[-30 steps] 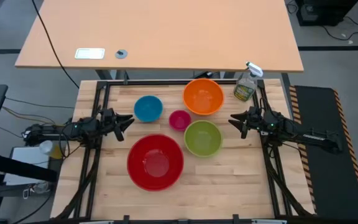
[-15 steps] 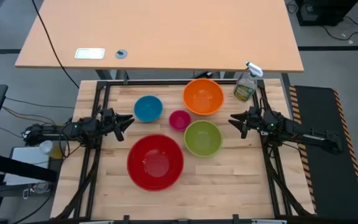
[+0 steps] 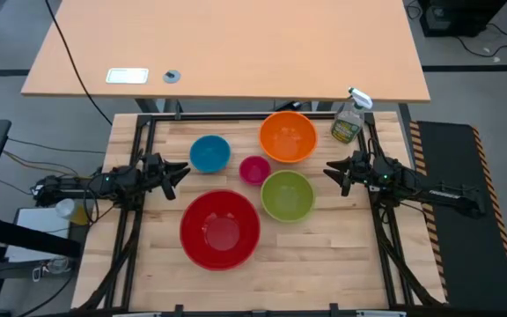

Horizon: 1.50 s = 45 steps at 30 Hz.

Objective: Nest bowls inside each other
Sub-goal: Stack the orange bowl on top of the red bowl

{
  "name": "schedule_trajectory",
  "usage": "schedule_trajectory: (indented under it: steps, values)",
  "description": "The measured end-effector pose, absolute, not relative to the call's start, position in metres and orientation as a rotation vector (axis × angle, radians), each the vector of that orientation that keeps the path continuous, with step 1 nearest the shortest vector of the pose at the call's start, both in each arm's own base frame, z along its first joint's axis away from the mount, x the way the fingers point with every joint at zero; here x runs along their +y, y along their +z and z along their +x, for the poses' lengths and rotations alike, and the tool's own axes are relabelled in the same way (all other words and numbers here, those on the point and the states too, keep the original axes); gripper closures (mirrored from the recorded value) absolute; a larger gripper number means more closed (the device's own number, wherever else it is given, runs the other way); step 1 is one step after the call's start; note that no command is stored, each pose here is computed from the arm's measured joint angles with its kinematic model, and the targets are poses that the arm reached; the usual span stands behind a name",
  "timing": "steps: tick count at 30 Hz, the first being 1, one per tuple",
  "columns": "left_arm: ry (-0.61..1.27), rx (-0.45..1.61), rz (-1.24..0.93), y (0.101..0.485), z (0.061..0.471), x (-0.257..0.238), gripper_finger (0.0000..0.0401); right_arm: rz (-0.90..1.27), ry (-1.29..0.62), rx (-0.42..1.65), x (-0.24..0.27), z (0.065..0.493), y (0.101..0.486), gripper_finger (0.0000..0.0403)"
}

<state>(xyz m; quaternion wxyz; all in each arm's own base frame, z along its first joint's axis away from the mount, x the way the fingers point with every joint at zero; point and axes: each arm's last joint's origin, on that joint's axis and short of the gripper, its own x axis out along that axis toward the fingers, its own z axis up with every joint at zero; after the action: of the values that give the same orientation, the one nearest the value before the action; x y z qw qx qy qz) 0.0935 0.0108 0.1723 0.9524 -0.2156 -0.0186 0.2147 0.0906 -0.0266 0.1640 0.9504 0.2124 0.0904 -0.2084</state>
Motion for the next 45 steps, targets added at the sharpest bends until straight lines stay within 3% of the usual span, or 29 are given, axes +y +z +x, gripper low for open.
schedule_trajectory:
  steps: [19,29,38,45]
  values:
    - [0.372,-0.347,-0.524,0.201,0.091,0.011,0.0257,0.431,-0.423,0.170,-0.027,0.091,0.165,0.0210]
    - [0.343,-0.388,-0.689,0.202,0.090,0.011,0.0257,0.520,-0.474,-0.407,-0.031,0.088,0.214,0.0210]
    - [0.313,-0.431,-0.813,0.204,0.090,0.011,0.0257,0.694,-0.500,-0.547,-0.033,0.085,0.220,0.0210]
    - [0.266,-0.622,-0.792,0.222,0.082,0.013,0.0257,0.864,-0.458,-0.642,-0.034,0.087,0.224,0.0210]
